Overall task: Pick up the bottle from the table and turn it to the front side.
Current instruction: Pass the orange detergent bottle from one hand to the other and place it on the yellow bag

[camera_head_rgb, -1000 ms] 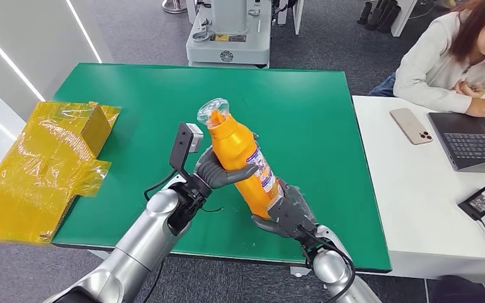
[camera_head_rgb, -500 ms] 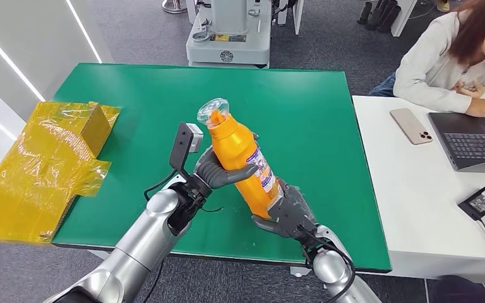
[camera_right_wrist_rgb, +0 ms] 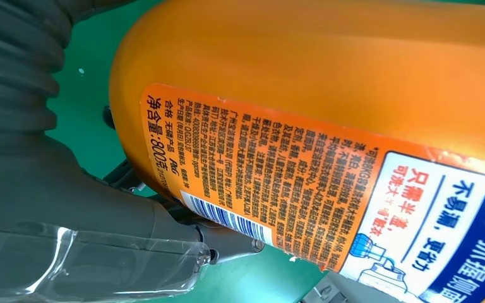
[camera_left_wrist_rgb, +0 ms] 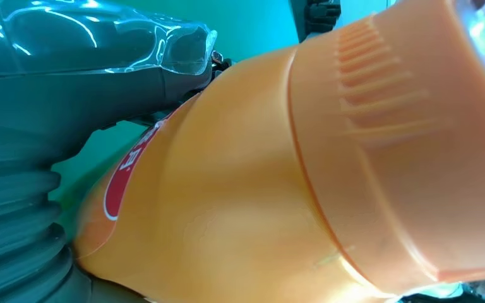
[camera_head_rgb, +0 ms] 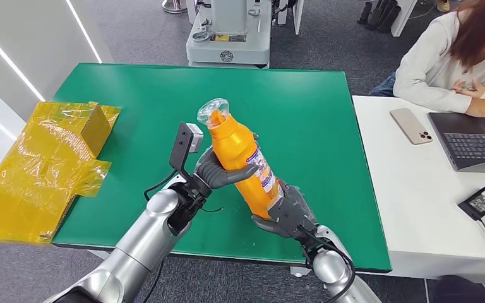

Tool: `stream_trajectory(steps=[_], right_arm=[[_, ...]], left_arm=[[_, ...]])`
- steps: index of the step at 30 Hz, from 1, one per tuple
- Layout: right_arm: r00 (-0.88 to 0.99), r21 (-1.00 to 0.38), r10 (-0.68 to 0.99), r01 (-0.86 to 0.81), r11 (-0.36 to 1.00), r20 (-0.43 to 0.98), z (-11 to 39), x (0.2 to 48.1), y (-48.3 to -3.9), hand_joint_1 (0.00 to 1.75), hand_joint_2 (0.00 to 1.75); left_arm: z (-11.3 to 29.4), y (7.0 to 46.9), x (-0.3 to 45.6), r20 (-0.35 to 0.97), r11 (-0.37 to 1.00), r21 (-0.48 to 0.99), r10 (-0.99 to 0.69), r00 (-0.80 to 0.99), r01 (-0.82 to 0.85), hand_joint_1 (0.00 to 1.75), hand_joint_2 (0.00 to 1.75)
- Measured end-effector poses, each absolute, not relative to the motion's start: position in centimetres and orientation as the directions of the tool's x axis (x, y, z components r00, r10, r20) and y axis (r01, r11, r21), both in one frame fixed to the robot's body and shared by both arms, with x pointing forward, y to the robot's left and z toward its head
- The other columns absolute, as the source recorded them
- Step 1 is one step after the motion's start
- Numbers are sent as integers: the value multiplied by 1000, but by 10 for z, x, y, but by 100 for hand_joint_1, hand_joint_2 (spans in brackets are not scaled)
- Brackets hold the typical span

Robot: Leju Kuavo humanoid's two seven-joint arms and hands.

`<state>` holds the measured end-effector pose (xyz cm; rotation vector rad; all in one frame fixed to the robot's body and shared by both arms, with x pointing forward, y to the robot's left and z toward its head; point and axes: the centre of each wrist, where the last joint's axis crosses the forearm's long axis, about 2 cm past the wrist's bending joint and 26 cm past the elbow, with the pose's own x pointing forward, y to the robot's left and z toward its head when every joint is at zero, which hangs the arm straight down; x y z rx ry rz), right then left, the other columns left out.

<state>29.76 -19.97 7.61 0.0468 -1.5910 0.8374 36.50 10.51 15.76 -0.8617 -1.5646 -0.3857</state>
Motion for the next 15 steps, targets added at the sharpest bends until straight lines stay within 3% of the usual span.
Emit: stream_trajectory(steps=[15], right_arm=[[-225,-479,425,-482,733,877,76,298,-200,175,175]], left_arm=[[158,105,365,953,665,-230,302,25,710,175,175]])
